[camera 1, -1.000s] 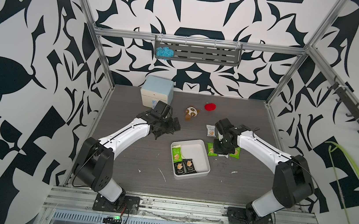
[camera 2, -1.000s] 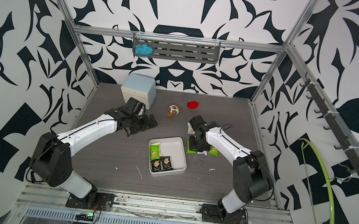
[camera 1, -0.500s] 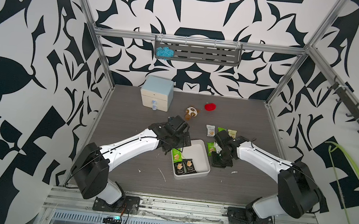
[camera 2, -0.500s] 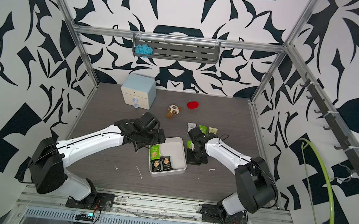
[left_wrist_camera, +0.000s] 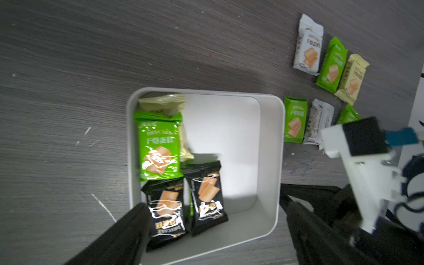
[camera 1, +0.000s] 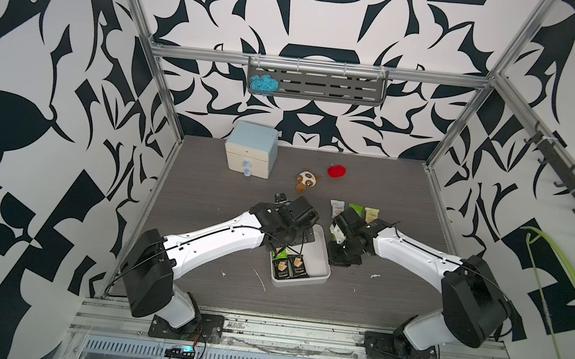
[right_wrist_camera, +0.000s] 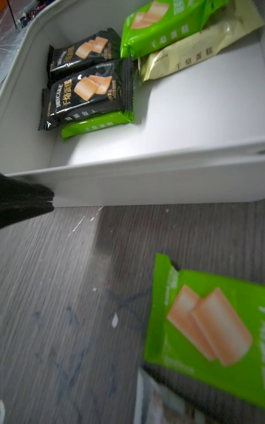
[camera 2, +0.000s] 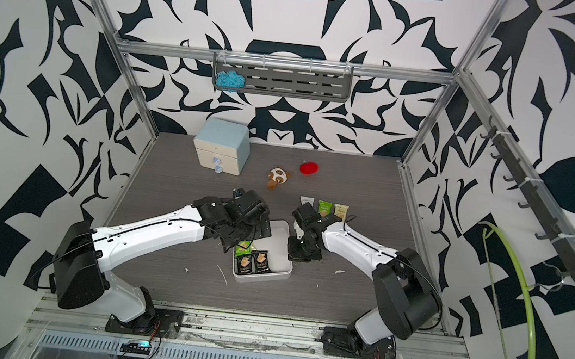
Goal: Take the cookies out of the storage box
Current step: Adjust the storage box at the center of the board.
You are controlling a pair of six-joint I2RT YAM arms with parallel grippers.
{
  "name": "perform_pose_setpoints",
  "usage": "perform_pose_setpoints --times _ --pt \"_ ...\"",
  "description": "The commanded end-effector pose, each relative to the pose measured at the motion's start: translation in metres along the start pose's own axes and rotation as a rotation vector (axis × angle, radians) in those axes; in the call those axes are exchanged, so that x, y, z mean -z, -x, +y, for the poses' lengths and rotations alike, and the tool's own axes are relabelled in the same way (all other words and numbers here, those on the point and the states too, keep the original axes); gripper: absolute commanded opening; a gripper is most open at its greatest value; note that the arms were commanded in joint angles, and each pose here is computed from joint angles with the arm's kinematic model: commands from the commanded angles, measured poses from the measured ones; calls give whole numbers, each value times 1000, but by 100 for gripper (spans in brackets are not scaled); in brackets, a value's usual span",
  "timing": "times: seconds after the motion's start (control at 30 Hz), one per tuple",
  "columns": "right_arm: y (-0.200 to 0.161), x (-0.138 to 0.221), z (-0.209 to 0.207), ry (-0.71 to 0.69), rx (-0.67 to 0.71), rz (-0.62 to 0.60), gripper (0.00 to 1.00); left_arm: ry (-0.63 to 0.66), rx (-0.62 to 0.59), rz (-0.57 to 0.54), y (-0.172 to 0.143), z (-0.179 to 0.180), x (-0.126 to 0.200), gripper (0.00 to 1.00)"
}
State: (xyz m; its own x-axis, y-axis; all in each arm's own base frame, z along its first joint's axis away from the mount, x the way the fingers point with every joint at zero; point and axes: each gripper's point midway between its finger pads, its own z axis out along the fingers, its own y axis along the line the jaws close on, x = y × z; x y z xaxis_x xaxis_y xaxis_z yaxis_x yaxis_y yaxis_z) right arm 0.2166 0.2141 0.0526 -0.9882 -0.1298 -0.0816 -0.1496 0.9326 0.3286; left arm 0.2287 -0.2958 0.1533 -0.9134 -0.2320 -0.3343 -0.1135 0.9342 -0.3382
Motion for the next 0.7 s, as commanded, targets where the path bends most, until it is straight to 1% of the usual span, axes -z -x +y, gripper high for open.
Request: perform_pose_setpoints --times 0.0,0.1,0.2,0.27,0.33,0.43,0.5,0.53,0.6,0.67 --pt "9 5 26 71 30 -30 0 91 -21 -24 -13 4 3 99" --pt "7 8 25 59 36 -38 0 146 -22 -29 -27 5 5 99" --pt "9 16 13 -10 35 -79 0 226 -30 -12 -44 18 5 100" --pt "9 21 3 -54 37 -104 0 247 -45 -8 -54 22 4 100" --pt "6 27 -7 -94 33 -112 0 253 -45 2 -62 26 1 98" --pt "2 33 -22 -142 11 -125 1 251 -39 19 -70 30 -8 94" --pt "-3 37 -34 -174 -8 -132 3 251 -38 17 -72 32 -14 88" --pt "-4 40 -39 -186 -13 -137 4 249 -42 18 -73 33 -15 86" --pt "-9 44 -49 -202 -28 -145 3 266 -52 18 -73 37 -20 79" --pt "-13 47 -57 -207 -43 -149 4 273 -59 28 -74 38 -25 75"
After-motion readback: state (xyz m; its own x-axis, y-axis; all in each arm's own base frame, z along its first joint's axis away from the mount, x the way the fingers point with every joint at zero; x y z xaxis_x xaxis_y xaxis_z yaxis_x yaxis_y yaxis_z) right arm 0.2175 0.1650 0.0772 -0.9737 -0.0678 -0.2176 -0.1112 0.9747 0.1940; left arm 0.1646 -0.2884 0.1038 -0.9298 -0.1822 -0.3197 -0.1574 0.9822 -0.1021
